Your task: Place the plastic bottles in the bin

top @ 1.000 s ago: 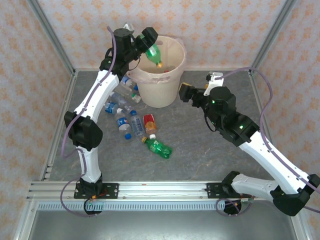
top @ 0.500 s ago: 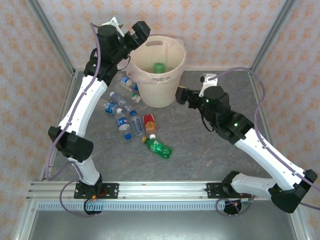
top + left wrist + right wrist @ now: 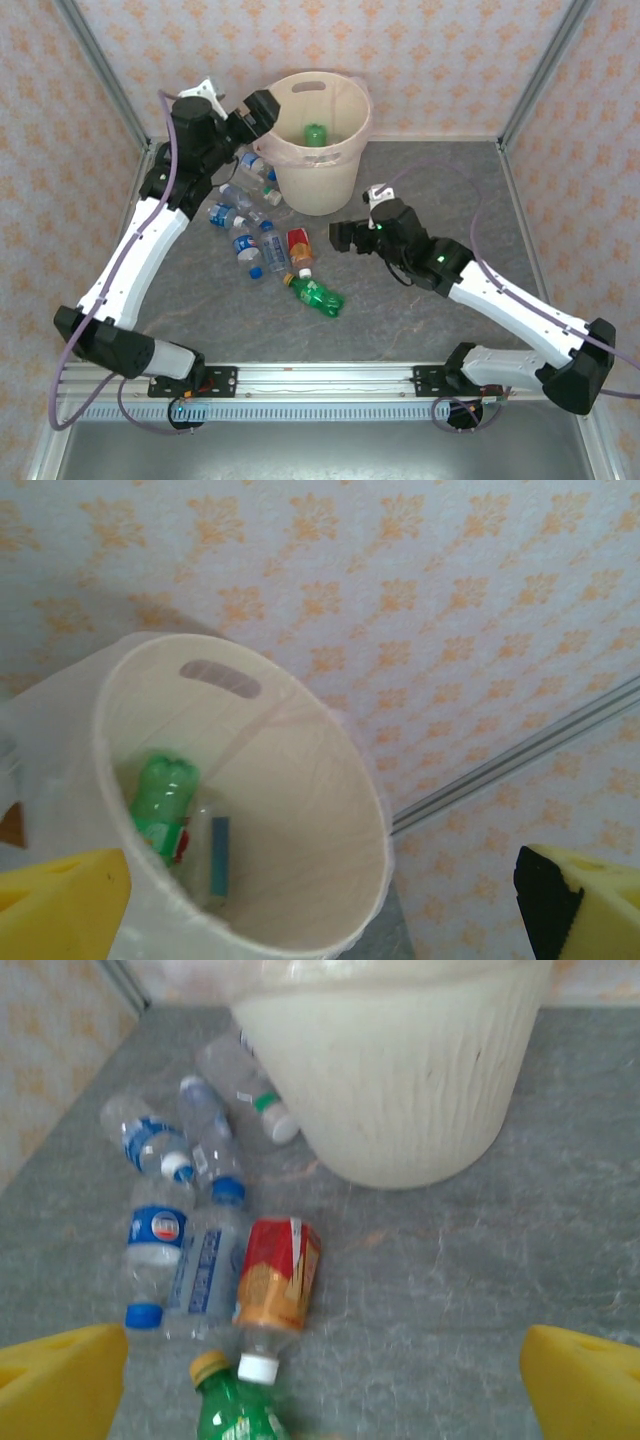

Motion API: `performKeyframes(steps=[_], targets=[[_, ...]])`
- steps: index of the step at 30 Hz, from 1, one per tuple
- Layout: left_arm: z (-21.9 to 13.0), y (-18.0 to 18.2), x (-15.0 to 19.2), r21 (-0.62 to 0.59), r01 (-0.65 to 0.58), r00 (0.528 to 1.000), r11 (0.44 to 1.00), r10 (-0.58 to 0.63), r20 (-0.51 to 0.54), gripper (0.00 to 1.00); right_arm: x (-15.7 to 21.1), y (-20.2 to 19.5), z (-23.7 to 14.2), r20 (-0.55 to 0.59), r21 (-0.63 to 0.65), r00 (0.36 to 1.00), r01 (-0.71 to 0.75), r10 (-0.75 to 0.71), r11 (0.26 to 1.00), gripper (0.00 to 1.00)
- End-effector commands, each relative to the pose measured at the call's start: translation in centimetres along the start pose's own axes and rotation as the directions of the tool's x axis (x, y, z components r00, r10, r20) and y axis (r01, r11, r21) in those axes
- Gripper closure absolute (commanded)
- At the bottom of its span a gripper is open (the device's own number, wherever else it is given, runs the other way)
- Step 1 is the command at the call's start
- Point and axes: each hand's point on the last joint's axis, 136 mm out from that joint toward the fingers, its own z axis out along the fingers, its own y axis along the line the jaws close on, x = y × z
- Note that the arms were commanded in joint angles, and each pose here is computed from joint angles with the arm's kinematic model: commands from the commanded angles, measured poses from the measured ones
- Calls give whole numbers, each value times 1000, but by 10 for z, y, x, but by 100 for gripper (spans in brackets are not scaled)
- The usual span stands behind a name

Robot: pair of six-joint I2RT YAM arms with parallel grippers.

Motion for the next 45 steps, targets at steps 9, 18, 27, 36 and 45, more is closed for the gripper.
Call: performKeyframes(steps=[9, 18, 27, 36, 45], targets=[[-51, 35, 26, -66, -15, 1000, 998, 16, 16, 1, 93, 24, 38, -256, -46, 950, 172, -178, 984, 0], [-66, 39, 27, -87, -11, 1000, 996, 13, 22, 1, 164, 30, 58, -424, -138, 857, 259, -294, 956, 9], [-73, 45, 32, -105, -13, 1000, 994, 14, 13, 1, 203, 31, 70, -506, -174, 796, 284, -333, 943, 11], [-78, 46, 31, -115, -25, 1000, 993, 26, 9, 1, 220, 34, 84, -535, -189, 760, 319, -370, 929, 16], [-80, 47, 31, -126, -38, 999, 991, 38, -3, 1, 227, 37, 100, -548, -189, 742, 340, -386, 921, 25]])
